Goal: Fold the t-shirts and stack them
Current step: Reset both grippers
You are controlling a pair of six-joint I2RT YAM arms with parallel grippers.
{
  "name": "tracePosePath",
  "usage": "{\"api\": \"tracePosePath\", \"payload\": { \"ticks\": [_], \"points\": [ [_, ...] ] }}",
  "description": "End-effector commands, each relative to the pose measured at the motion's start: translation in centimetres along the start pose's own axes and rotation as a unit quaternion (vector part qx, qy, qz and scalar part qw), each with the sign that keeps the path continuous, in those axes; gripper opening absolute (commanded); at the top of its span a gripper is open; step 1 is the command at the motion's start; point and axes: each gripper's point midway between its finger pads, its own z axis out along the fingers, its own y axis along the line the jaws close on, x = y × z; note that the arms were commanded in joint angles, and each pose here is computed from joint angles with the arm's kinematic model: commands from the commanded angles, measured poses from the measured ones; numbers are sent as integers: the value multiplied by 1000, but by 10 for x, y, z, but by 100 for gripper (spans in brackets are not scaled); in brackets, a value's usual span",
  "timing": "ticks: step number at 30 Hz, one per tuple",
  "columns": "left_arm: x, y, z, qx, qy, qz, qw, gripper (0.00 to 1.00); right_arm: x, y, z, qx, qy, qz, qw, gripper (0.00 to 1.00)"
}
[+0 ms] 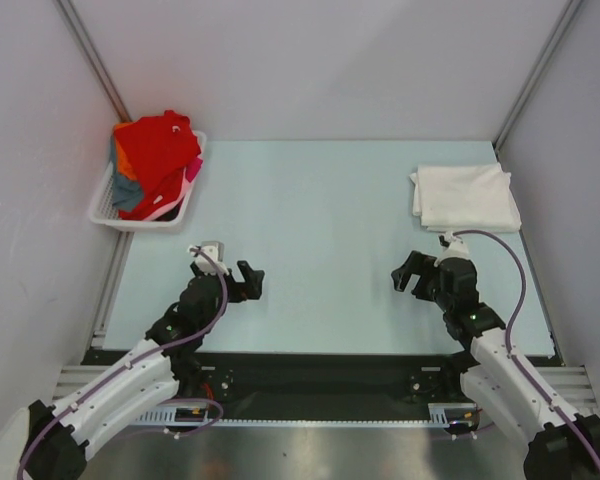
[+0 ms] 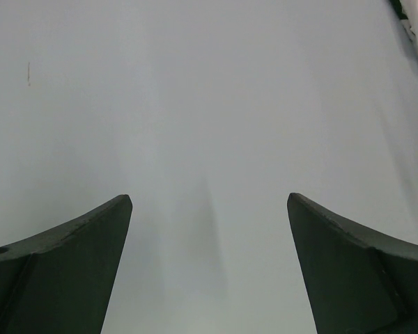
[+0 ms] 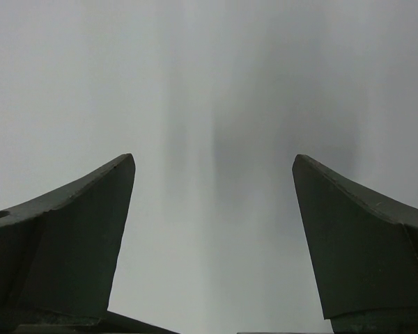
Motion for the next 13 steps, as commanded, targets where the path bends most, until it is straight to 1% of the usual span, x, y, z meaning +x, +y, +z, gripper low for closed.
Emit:
{"api": "tracePosePath", "payload": {
  "ticks": [1,4,13],
  "points": [
    [-6,-8,3,16,-7,17,1000,100,-22,17,-2,-35,-49,18,998,99],
    [-4,-4,6,2,1,22,1000,100,-23,14,-2,-27,-55,23,998,99],
    [-6,-7,6,9,-3,20,1000,100,-26,15,-6,-36,-70,22,997,100]
  ]
}}
